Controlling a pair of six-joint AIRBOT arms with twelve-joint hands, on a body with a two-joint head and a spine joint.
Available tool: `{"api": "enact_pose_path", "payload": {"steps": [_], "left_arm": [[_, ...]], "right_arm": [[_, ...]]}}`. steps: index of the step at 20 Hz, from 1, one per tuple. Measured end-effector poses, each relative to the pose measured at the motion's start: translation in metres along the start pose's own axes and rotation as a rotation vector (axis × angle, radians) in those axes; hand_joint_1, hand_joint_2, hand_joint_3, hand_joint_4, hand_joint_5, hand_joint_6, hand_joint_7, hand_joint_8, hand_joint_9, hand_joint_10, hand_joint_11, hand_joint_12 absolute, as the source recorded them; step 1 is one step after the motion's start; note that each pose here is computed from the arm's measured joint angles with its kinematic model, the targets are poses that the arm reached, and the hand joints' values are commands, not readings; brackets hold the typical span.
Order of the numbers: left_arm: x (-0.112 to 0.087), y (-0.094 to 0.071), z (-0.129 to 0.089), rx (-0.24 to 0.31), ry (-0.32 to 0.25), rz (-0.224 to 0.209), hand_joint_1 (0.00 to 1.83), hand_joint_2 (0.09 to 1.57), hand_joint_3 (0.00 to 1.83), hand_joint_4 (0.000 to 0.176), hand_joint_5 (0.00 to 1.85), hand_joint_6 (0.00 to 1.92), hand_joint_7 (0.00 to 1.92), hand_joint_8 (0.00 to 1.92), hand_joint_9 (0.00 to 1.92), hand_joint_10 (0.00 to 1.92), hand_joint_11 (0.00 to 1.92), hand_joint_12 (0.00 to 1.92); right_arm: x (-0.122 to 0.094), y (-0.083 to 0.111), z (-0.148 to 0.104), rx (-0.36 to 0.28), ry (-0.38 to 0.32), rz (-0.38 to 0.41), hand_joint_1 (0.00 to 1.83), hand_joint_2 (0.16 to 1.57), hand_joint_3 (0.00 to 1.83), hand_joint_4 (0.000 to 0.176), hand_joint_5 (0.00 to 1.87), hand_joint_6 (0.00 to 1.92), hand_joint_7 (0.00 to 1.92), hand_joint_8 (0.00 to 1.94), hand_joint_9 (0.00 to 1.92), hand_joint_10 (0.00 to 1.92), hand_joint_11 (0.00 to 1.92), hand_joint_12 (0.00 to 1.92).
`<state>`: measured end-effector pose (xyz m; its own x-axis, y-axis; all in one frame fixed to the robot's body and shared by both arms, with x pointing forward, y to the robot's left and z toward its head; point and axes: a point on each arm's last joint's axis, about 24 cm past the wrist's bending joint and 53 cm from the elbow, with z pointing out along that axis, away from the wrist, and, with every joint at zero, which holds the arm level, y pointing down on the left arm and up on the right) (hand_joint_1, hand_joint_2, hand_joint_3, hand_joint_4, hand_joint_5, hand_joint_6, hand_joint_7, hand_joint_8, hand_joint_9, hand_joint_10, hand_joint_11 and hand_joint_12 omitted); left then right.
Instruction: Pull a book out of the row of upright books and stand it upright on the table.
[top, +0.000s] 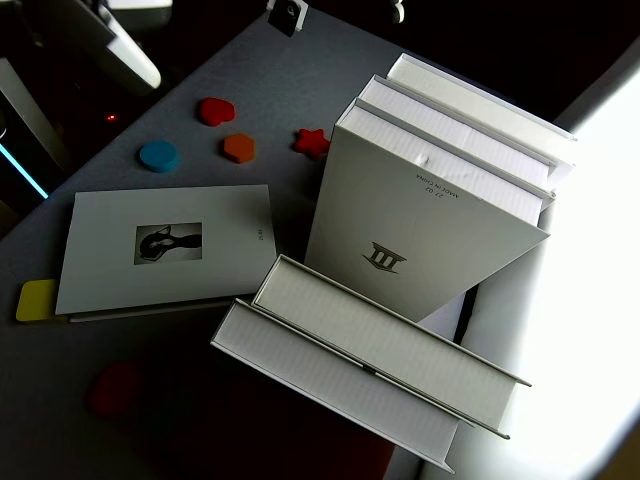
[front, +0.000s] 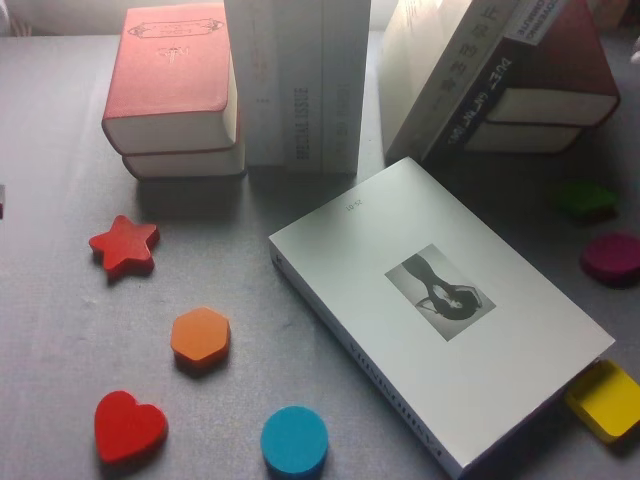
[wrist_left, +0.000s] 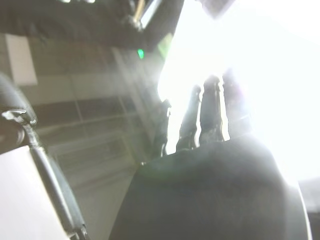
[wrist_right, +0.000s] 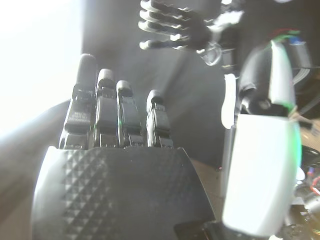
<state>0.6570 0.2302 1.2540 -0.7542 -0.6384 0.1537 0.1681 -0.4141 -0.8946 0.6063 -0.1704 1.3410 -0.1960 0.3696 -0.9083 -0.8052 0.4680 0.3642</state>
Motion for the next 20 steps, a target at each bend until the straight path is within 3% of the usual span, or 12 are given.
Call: {"api": "enact_pose_path", "payload": {"steps": [2, 4, 8, 10, 12, 13, 14, 15, 16, 17, 19, 20], "left_arm": [[-0.002, -0.010, 0.000, 0.042, -0.006, -0.005, 0.73, 0.88, 0.01, 0.141, 0.00, 0.00, 0.03, 0.00, 0.05, 0.01, 0.00, 0.23], [0.000, -0.017, -0.002, 0.071, 0.001, -0.005, 0.82, 0.93, 0.01, 0.148, 0.02, 0.00, 0.08, 0.00, 0.18, 0.03, 0.00, 0.69], [0.003, -0.039, -0.004, 0.151, 0.008, -0.009, 0.70, 0.97, 0.01, 0.129, 0.00, 0.00, 0.00, 0.00, 0.19, 0.01, 0.00, 0.92], [0.004, -0.049, -0.007, 0.184, 0.017, -0.003, 0.65, 0.96, 0.00, 0.089, 0.20, 0.08, 0.21, 0.06, 0.31, 0.06, 0.00, 1.32], [0.004, -0.053, -0.008, 0.201, 0.015, -0.003, 0.73, 1.11, 0.00, 0.085, 0.28, 1.57, 0.47, 0.39, 0.32, 0.36, 0.00, 1.19], [0.006, -0.053, -0.008, 0.205, 0.014, -0.014, 0.84, 1.23, 0.00, 0.158, 0.61, 1.49, 0.53, 0.85, 0.30, 0.72, 0.00, 1.37], [0.009, -0.054, -0.009, 0.212, 0.025, -0.014, 0.59, 1.25, 0.00, 0.038, 0.54, 1.23, 0.60, 0.94, 0.46, 0.99, 0.15, 1.57], [0.011, -0.056, -0.010, 0.219, 0.033, -0.014, 0.48, 1.26, 0.00, 0.000, 0.41, 1.01, 0.52, 0.76, 0.40, 1.00, 0.06, 1.63], [0.012, -0.057, -0.010, 0.226, 0.034, -0.016, 0.48, 1.26, 0.00, 0.000, 0.41, 1.01, 0.52, 0.76, 0.40, 1.00, 0.06, 1.63], [0.014, -0.062, -0.013, 0.247, 0.037, -0.024, 0.54, 1.23, 0.00, 0.000, 0.55, 1.13, 0.63, 0.81, 0.49, 0.97, 0.15, 1.56], [0.018, -0.066, -0.013, 0.258, 0.049, -0.023, 0.56, 1.23, 0.00, 0.000, 0.64, 1.08, 0.67, 0.84, 0.56, 0.95, 0.26, 1.54], [0.021, -0.071, -0.012, 0.278, 0.059, -0.024, 0.70, 1.34, 0.01, 0.107, 0.57, 1.53, 0.60, 1.17, 0.54, 1.25, 0.36, 1.71]], "right_arm": [[-0.015, -0.002, -0.015, 0.029, -0.047, -0.026, 1.02, 0.87, 0.00, 0.174, 0.00, 0.00, 0.00, 0.00, 0.09, 0.02, 0.00, 0.71], [-0.032, -0.004, -0.029, 0.065, -0.103, -0.048, 1.03, 0.90, 0.00, 0.157, 0.00, 0.00, 0.00, 0.00, 0.07, 0.02, 0.00, 0.41], [-0.040, 0.000, -0.037, 0.073, -0.132, -0.064, 0.95, 0.96, 0.00, 0.160, 0.00, 0.00, 0.04, 0.00, 0.27, 0.02, 0.00, 0.89], [-0.040, 0.004, -0.038, 0.063, -0.134, -0.065, 0.91, 1.05, 0.01, 0.151, 0.00, 0.00, 0.05, 0.00, 0.18, 0.00, 0.00, 0.37], [-0.040, 0.006, -0.038, 0.057, -0.136, -0.065, 0.63, 1.16, 0.01, 0.103, 0.29, 0.03, 0.03, 0.00, 0.13, 0.00, 0.08, 0.29], [-0.041, 0.008, -0.041, 0.060, -0.139, -0.066, 0.58, 1.16, 0.00, 0.076, 0.25, 0.01, 0.00, 0.00, 0.09, 0.00, 0.04, 0.27], [-0.043, 0.014, -0.045, 0.055, -0.147, -0.083, 0.50, 1.17, 0.00, 0.087, 0.30, 0.01, 0.17, 0.01, 0.25, 0.02, 0.09, 0.33], [-0.047, 0.026, -0.049, 0.029, -0.165, -0.116, 0.42, 1.12, 0.00, 0.140, 0.05, 0.00, 0.13, 0.00, 0.34, 0.00, 0.10, 0.67], [-0.048, 0.030, -0.048, 0.015, -0.172, -0.123, 0.42, 1.12, 0.00, 0.140, 0.05, 0.00, 0.13, 0.00, 0.34, 0.00, 0.10, 0.67], [-0.051, 0.036, -0.047, -0.008, -0.189, -0.127, 0.33, 1.09, 0.00, 0.059, 0.38, 0.10, 0.32, 0.02, 0.45, 0.02, 0.15, 0.91], [-0.054, 0.035, -0.048, -0.006, -0.203, -0.109, 0.34, 1.02, 0.00, 0.078, 0.53, 0.16, 0.37, 0.01, 0.52, 0.04, 0.11, 0.94], [-0.053, 0.029, -0.052, 0.016, -0.202, -0.085, 0.28, 1.14, 0.00, 0.103, 0.52, 0.11, 0.56, 0.01, 0.62, 0.04, 0.11, 1.04]]}}
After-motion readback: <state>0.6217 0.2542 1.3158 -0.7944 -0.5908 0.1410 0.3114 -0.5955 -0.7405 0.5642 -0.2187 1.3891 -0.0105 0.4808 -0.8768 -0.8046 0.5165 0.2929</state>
